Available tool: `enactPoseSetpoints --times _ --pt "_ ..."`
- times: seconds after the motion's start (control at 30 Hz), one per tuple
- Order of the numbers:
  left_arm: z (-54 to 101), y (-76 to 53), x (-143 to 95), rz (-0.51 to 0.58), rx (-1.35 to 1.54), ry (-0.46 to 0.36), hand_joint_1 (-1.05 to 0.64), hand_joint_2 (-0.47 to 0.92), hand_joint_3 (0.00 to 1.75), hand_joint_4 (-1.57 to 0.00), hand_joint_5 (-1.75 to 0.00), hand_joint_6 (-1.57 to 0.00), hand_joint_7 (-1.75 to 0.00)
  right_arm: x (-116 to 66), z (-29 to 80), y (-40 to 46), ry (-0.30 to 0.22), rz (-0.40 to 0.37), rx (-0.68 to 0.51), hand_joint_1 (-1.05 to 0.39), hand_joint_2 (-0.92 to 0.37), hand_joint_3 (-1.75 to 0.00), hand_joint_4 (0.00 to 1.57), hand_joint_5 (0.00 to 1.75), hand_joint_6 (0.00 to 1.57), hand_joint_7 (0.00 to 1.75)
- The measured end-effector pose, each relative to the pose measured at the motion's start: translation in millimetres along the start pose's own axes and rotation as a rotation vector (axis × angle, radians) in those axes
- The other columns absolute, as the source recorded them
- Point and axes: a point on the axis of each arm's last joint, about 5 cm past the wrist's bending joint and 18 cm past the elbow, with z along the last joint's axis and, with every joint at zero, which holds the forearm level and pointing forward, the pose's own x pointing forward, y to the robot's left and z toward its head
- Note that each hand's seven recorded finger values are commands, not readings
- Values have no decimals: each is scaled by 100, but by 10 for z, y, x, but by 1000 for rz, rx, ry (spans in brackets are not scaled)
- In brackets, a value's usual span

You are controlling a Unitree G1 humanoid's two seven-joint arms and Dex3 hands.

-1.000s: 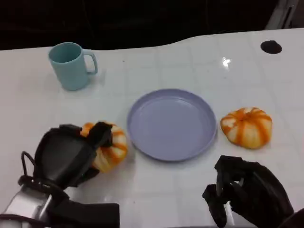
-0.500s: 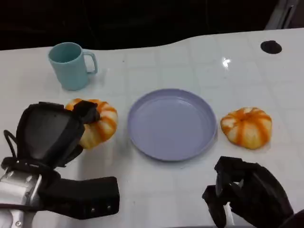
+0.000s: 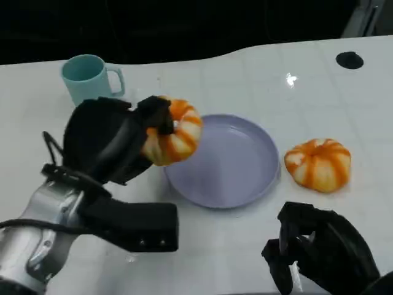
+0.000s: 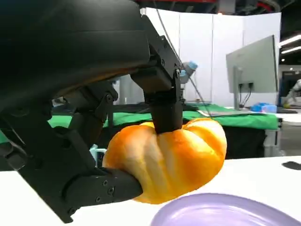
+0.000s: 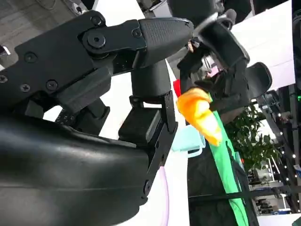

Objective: Grasp the bread from the table and place it into the plate.

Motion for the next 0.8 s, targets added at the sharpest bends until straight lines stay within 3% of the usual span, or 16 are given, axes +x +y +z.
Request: enactPoseSetpoints --times 0.13,0.3,0.33,0.37,0.43,0.47,0.63,0.73,0.8 --pt "54 -53 92 29 -11 -20 -26 24 138 -99 -175 -79 -164 -2 -1 0 0 1 1 -95 -74 -42 120 164 105 147" --pt "131 -78 210 27 -59 -87 -28 26 131 -98 -175 -73 -174 -4 -2 0 1 1 2 -95 -74 -43 120 164 104 147" --pt "140 -92 229 21 -74 -94 -29 30 121 -98 -175 -80 -148 -6 -3 0 1 1 2 -95 -74 -43 120 164 104 147" --pt "153 -110 253 7 -91 -98 -29 31 115 -99 -175 -83 -141 -6 -3 0 1 1 2 -96 -74 -43 120 164 104 147" --pt "172 -155 290 -38 -117 -103 -28 32 108 -99 -175 -81 -152 -7 -3 0 1 2 2 -96 -74 -43 120 164 105 148" --pt "179 -181 308 -60 -135 -101 -27 33 113 -99 -175 -80 -157 -8 -4 1 1 1 2 -96 -74 -43 121 164 105 148" --pt "231 -281 408 -126 -165 -110 -26 34 121 -100 -175 -80 -160 -12 -4 1 1 1 2 -96 -74 -43 121 164 104 149" --pt "250 -354 427 -164 -175 -111 -26 33 119 -99 -175 -75 -173 -14 -1 3 -1 1 1 -96 -73 -43 121 164 104 149" --pt "259 -404 430 -189 -185 -111 -26 40 117 -95 -175 -69 -171 -15 2 6 -3 2 0 -96 -73 -43 121 164 104 149"
